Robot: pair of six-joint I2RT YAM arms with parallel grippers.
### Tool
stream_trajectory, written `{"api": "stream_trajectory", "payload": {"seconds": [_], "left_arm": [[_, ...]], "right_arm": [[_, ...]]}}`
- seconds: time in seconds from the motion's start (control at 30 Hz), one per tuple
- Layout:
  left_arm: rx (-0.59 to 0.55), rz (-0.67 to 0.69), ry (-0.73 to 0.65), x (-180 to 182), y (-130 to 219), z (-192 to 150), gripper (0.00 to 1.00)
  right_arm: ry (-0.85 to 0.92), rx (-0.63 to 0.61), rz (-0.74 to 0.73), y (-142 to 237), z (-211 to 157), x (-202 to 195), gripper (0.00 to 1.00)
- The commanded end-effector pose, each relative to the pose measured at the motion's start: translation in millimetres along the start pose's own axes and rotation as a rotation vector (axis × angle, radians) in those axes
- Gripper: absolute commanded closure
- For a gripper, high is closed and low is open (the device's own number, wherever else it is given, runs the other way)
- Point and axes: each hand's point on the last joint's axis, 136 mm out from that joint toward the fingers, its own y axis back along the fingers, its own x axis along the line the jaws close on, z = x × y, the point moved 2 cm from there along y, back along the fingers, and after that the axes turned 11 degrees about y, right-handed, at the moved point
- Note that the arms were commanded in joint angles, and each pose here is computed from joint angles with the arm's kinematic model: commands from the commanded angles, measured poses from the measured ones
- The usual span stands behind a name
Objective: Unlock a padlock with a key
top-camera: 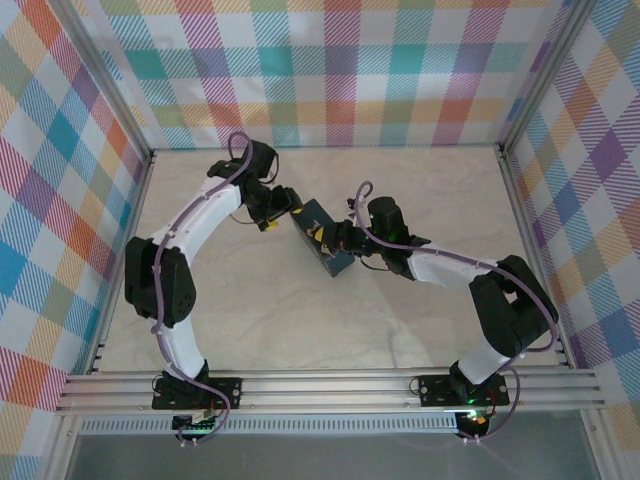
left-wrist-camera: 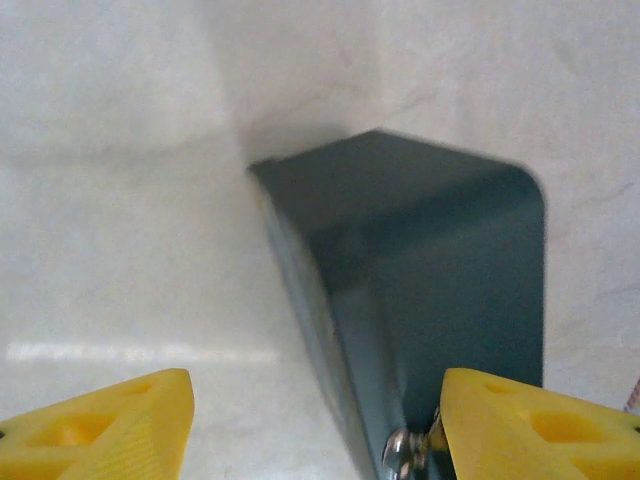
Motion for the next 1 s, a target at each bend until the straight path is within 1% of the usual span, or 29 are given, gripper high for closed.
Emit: {"api": "stream_trajectory", "payload": {"seconds": [0.0, 0.1, 0.2, 0.37, 0.5, 0.63, 0.7, 0.8, 0.97], "left_arm": [[-0.096, -0.043, -0.093, -20, -2, 28, 0.34], [-0.14, -0.054, -0.097, -25, -3, 45, 0.33], [-0.123, -0.06, -0.133, -32, -10, 53, 0.33], [0.0, -0.028, -0.156, -20, -39, 41, 0.37], [0.066, -0.001, -0.172, -8, -50, 28, 0.4], [0.119, 0.036, -0.197, 2, -58, 18, 0.44], [0.135, 0.044, -0.19, 7, -60, 14, 0.45], [0.164, 0.038, -0.181, 11, -63, 6, 0.47], [0.187, 0.053, -0.171, 19, -63, 0, 0.5]], "right_arm": [[-0.043, -0.064, 0.099, -1, 17, 15, 0.94], [-0.091, -0.087, 0.072, -3, 21, 5, 0.94], [-0.139, -0.114, 0.047, -5, 26, -5, 0.94], [-0.216, -0.159, 0.014, -13, 35, -21, 0.93], [-0.252, -0.18, -0.007, -22, 41, -31, 0.93], [-0.266, -0.193, -0.016, -31, 48, -36, 0.9], [-0.25, -0.196, -0.023, -35, 55, -36, 0.88], [-0.179, -0.161, -0.067, -42, 60, -38, 0.88], [-0.034, -0.109, -0.18, -46, 73, -50, 0.84]]}}
